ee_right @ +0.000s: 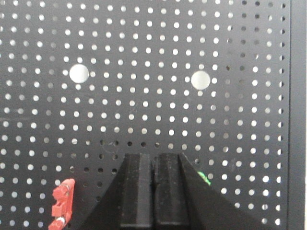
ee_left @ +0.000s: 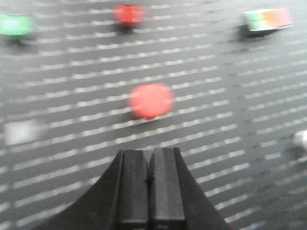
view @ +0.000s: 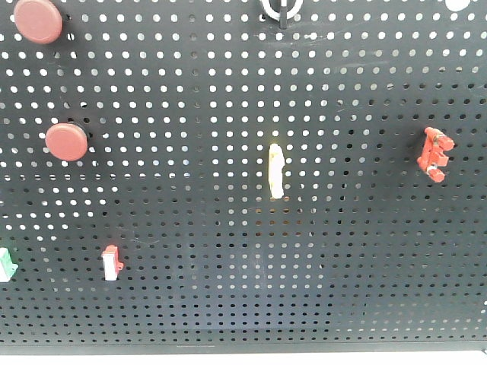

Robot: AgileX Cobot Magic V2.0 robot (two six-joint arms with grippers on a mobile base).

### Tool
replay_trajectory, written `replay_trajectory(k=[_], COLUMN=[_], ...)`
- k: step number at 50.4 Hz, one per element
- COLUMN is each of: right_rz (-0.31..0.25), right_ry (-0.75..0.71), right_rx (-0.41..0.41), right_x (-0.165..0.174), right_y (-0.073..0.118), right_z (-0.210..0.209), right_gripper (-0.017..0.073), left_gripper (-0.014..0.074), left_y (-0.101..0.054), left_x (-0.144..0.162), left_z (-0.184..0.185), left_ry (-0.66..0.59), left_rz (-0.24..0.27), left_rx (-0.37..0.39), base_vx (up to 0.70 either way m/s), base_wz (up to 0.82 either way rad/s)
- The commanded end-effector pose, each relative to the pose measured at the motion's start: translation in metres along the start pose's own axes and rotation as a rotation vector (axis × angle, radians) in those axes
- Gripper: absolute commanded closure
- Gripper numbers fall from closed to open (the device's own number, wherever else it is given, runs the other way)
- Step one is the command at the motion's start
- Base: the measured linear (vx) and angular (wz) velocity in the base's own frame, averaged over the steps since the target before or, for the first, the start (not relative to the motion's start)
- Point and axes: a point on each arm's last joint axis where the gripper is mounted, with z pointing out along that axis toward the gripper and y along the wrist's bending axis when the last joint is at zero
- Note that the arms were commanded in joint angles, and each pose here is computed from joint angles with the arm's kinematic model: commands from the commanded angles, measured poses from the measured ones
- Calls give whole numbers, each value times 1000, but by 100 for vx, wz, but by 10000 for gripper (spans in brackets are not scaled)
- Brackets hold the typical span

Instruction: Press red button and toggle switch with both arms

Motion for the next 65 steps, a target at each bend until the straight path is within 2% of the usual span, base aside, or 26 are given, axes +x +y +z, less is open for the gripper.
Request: replay_trajectory(k=[1, 3, 10, 19, 29, 37, 44, 47, 54, 60, 63, 65], right_rz=[-8, -8, -8, -8, -8, -8, -10, -25, -112, -64, -70, -71], right_ry=[-97, -95, -95, -95, -95, -93, -91, -90, -82, -79, -79, -93], right_rx=[-14, -14, -14, -14, -14, -14, -14, -17, -42, -73, -112, -165], right_x=[-16, -15, -15, -15, -15, -15, -15, -15, -14, -12, -11, -10], right_y=[1, 1, 1, 1, 1, 1, 1, 1, 4, 6, 10, 16], right_z=[4, 4, 4, 4, 4, 4, 4, 4, 4, 6, 8, 10], right_gripper=[563, 563, 563, 563, 563, 563, 563, 563, 563, 563, 563, 563], left_gripper=[592, 592, 592, 592, 592, 592, 594, 594, 594, 594, 594, 594], left_y=[-6, -8, -8, -5, -9, -9, -13, -12, -7, -7, -9, -10], left_x=[1, 7, 23, 51, 66, 62, 30, 17, 5, 9, 12, 13], left_z=[25, 34, 54, 69, 77, 75, 62, 53, 28, 2, -10, -17], left_ry=[4, 27, 83, 167, 184, 168, 56, 34, 63, 110, 123, 128], left_rz=[-65, -105, -175, -186, -200, -199, -184, -168, -140, -138, -139, -138], left_rx=[90, 111, 118, 88, 123, 133, 192, 177, 86, 29, 20, 12], base_vx=[0, 0, 0, 0, 0, 0, 0, 0, 0, 0, 0, 0], base_wz=[0, 0, 0, 0, 0, 0, 0, 0, 0, 0, 0, 0])
